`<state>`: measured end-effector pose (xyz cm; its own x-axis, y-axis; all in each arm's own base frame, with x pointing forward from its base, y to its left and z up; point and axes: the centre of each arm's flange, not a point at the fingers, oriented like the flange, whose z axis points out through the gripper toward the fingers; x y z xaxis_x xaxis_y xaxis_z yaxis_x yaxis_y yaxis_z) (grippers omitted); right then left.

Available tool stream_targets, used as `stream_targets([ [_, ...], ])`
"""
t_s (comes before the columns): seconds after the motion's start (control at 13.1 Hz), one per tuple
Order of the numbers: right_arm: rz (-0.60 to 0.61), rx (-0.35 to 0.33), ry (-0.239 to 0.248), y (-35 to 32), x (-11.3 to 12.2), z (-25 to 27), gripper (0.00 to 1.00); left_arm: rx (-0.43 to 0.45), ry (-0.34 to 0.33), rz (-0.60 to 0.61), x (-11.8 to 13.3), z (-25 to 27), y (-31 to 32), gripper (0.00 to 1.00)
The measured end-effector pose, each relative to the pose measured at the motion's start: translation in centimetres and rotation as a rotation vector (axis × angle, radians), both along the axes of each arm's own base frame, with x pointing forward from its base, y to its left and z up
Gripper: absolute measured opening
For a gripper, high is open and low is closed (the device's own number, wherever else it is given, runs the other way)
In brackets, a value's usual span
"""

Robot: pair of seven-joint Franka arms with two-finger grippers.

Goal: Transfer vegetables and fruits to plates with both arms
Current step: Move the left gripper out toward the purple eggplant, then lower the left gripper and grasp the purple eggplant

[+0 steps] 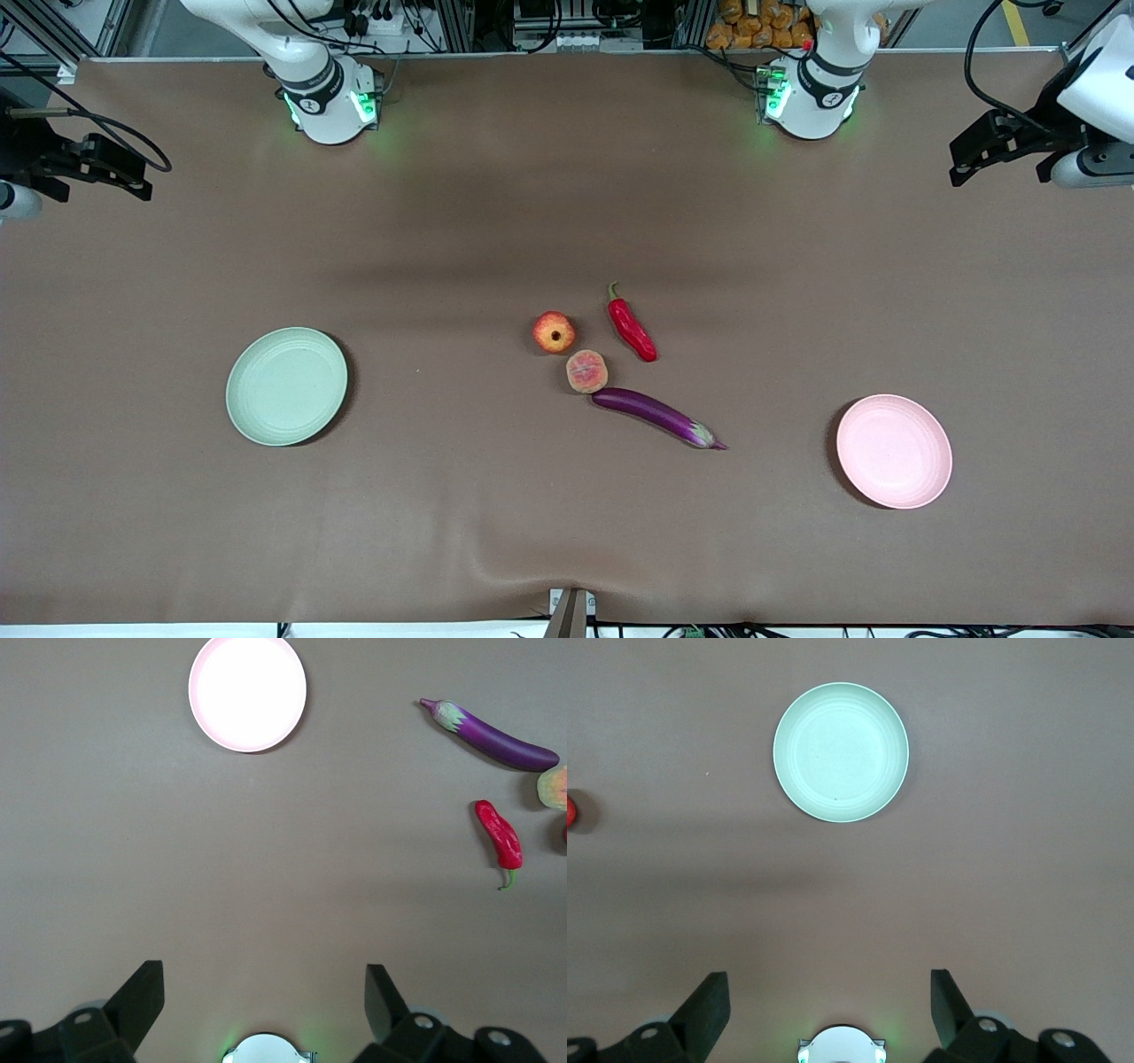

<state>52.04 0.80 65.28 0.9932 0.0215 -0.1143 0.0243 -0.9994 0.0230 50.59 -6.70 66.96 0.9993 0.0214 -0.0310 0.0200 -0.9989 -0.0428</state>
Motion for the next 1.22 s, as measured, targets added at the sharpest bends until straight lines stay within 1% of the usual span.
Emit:
stream_targets([
  [0.61,0.0,0.0,0.004,0.0,0.0,0.0,1.0,-0.006,-0.011,0.005,-0.2,0.6,0.7,1.0],
  [0.84,0.0,0.0,0.005,0.0,-0.1,0.0,1.0,-0.011,0.018,0.002,0.7,-0.9,0.6,1.0],
  [0.91,0.0,0.0,0.005,0.0,-0.1,0.0,1.0,-0.026,0.038,0.016,1.5,-2.3,0.4,1.0],
  [0.99,0.0,0.0,0.006,0.0,-0.1,-0.1,1.0,-0.056,0.05,0.058,2.6,-4.5,0.0,1.0],
  [1.07,0.0,0.0,0.006,0.0,-0.1,-0.1,1.0,-0.081,0.05,0.098,3.9,-7.4,-0.4,1.0],
  [1.22,0.0,0.0,0.006,0.0,-0.1,-0.1,1.0,-0.107,0.019,0.132,5.8,-14.1,-1.6,1.0],
])
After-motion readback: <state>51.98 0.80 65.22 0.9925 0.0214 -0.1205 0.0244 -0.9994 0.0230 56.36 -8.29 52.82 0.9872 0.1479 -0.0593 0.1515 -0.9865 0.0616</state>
